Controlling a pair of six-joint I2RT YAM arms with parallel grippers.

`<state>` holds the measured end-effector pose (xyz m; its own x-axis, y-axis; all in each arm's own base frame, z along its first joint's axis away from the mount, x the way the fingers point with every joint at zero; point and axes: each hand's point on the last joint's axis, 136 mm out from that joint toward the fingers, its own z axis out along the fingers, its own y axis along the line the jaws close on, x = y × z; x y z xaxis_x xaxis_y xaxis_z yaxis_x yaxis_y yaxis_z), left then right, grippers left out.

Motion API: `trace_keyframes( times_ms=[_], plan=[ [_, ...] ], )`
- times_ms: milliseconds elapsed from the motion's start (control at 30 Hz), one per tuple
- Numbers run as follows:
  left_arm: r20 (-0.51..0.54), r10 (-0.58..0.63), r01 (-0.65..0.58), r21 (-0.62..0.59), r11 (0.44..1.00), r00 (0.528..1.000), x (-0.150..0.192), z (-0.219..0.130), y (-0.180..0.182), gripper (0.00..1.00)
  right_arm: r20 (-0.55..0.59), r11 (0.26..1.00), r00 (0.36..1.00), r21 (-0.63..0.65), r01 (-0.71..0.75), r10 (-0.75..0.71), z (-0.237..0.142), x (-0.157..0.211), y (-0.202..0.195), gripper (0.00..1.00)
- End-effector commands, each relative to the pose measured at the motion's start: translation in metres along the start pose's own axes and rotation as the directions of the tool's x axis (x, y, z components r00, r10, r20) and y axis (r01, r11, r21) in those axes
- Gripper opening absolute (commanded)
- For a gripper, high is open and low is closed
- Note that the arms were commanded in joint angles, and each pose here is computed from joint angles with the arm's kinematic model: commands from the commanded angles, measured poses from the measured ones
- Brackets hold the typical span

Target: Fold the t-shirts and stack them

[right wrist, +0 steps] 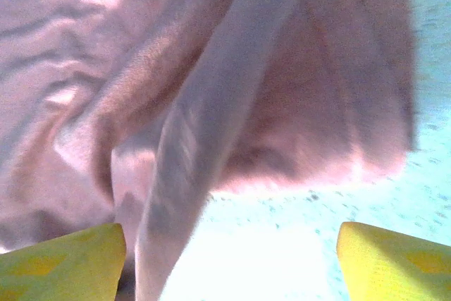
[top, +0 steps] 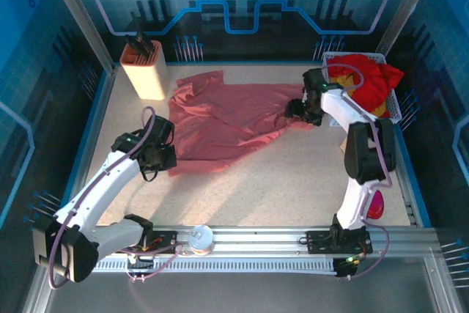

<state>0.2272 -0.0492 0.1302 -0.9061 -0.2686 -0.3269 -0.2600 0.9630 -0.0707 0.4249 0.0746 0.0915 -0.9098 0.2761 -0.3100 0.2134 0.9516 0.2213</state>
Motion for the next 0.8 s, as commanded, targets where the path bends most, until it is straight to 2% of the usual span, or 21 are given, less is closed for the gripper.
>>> trace_keyframes(
  times_ms=[0,133,300,433,767],
  plan=[
    [0.021,0.008,-0.008,0.009,1.000,1.000,-0.013,-0.003,-0.002,0.00,0.124,0.998,0.990,0.006,-0.065,0.064,-0.015,-0.012,-0.023,0.78],
    [0.040,-0.018,0.017,0.028,0.999,0.999,-0.023,-0.007,0.001,0.00,0.093,0.988,0.984,0.025,-0.152,0.149,-0.003,0.004,-0.053,0.77],
    [0.048,-0.021,0.019,0.038,0.999,0.999,-0.030,-0.009,0.000,0.00,0.059,0.980,0.979,0.040,-0.196,0.194,0.015,0.015,-0.069,0.68],
    [0.035,-0.024,0.022,0.056,0.998,0.999,-0.029,-0.008,-0.004,0.00,0.051,0.978,0.977,0.017,-0.208,0.207,0.029,0.009,-0.066,0.60],
    [0.028,-0.036,0.035,0.052,0.998,0.999,-0.023,-0.005,-0.001,0.00,0.032,0.975,0.974,-0.003,-0.223,0.223,0.057,-0.005,-0.059,0.47]
  ],
)
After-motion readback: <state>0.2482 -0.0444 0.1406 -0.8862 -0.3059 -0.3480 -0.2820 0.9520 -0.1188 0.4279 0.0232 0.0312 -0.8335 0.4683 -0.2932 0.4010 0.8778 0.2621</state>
